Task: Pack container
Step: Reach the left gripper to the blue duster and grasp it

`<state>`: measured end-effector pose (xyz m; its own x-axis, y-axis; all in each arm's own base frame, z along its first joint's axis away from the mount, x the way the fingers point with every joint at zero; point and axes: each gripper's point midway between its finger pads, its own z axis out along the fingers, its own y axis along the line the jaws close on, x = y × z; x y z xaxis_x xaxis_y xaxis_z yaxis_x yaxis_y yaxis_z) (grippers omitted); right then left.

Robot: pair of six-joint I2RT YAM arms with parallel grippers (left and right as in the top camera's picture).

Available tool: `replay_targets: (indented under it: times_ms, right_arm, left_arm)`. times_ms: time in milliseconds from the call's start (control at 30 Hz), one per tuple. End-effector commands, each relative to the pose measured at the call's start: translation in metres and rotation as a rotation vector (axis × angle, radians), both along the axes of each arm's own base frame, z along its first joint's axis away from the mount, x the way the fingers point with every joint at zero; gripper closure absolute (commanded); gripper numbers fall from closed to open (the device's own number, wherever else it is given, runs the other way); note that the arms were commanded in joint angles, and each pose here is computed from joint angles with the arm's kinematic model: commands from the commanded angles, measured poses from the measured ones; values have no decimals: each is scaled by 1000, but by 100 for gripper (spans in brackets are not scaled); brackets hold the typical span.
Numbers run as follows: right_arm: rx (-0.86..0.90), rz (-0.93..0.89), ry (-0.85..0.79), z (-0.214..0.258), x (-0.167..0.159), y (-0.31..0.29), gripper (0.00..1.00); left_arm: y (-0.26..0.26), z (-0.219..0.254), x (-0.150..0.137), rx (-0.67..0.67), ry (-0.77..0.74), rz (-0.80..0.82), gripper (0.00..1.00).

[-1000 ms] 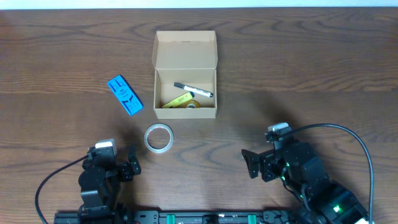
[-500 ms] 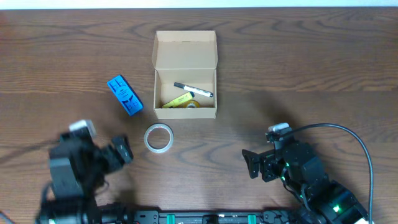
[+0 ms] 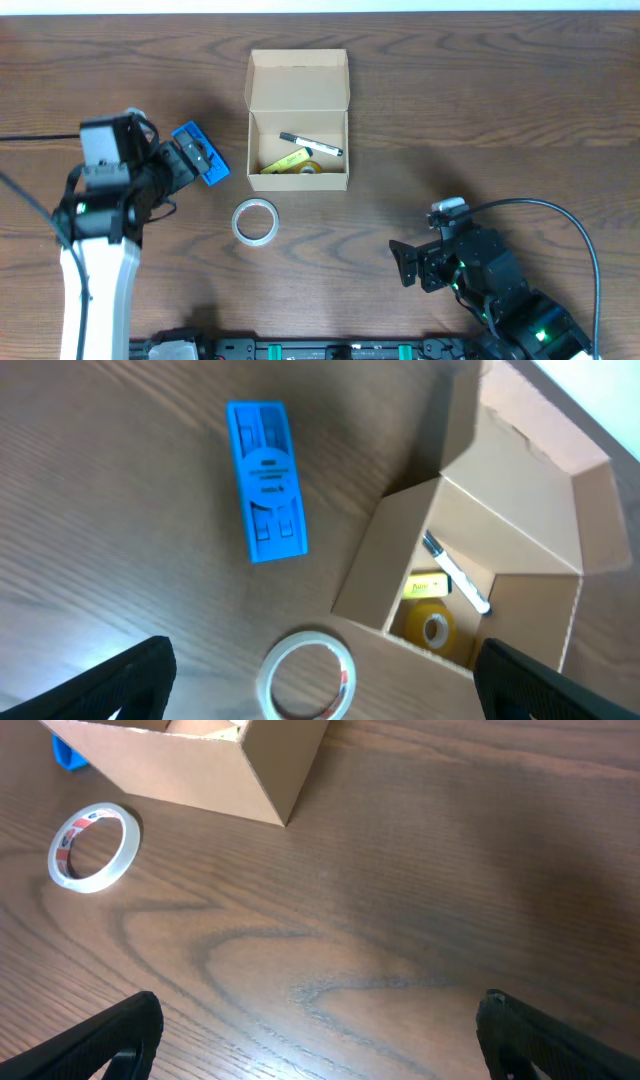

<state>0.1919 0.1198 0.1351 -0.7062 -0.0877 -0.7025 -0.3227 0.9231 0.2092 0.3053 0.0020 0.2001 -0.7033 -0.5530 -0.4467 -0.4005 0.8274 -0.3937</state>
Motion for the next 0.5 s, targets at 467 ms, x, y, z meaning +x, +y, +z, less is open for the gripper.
replay_targets:
  times_ms: [467]
  right_arm:
    - [6, -24, -2, 1, 2, -3, 1]
  left_arm:
    - [17, -74, 68, -115, 385, 270, 4]
